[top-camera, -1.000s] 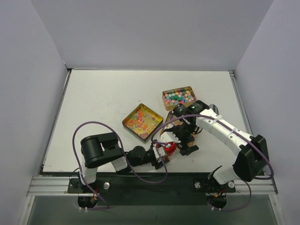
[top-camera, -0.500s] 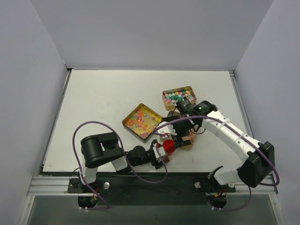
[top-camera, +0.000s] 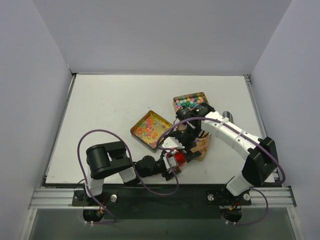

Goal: Pack the candies
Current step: Screw the box lid onto the packing bottle.

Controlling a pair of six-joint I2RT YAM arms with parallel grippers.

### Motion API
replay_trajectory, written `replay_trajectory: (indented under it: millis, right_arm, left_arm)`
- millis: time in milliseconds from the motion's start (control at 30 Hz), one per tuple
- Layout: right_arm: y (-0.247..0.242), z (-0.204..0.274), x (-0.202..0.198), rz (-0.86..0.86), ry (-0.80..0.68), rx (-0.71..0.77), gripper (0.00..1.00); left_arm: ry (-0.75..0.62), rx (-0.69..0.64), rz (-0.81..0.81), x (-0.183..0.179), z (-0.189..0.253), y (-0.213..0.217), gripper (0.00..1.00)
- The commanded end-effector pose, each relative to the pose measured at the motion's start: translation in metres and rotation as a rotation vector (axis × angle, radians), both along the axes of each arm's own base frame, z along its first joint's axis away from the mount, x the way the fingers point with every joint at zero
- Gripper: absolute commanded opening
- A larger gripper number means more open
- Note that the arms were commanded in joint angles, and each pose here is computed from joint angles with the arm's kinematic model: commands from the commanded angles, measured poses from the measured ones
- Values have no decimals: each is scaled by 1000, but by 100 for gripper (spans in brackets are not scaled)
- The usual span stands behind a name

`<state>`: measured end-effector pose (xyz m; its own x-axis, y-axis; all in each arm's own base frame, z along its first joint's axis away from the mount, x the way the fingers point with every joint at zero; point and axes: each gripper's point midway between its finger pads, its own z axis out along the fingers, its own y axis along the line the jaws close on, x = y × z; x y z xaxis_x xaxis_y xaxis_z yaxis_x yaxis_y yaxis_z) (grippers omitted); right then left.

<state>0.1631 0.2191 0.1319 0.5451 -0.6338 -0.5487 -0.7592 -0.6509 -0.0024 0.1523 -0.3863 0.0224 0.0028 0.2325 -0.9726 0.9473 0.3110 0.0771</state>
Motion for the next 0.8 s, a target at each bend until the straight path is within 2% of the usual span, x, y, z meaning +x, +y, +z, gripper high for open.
replay_trajectory:
  millis: [0, 100, 200, 300, 333, 433, 633, 767]
  right_arm:
    - [-6, 1, -13, 48, 69, -42, 94]
    - [-7, -1, -12, 43, 74, -48, 91]
    - [-6, 0, -11, 17, 78, -51, 82]
    - [-6, -2, -8, -14, 72, -62, 70]
    - [-8, -3, -8, -48, 78, -75, 59]
    - [-10, -7, -9, -125, 84, -95, 47]
    - [-22, -36, -30, -273, 55, -130, 42]
    - [-27, -50, -45, -450, 44, -176, 41]
  left_arm:
    - [69, 190, 10, -6, -52, 26, 0]
    - [75, 189, 13, -6, -52, 26, 0]
    - [79, 186, 8, -7, -52, 25, 0]
    - [82, 188, 7, -7, -53, 25, 0]
    - [81, 187, 7, -7, -52, 25, 0]
    - [82, 188, 7, -7, -53, 25, 0]
    - [81, 195, 16, -6, -53, 27, 0]
    - [77, 196, 15, -6, -53, 27, 0]
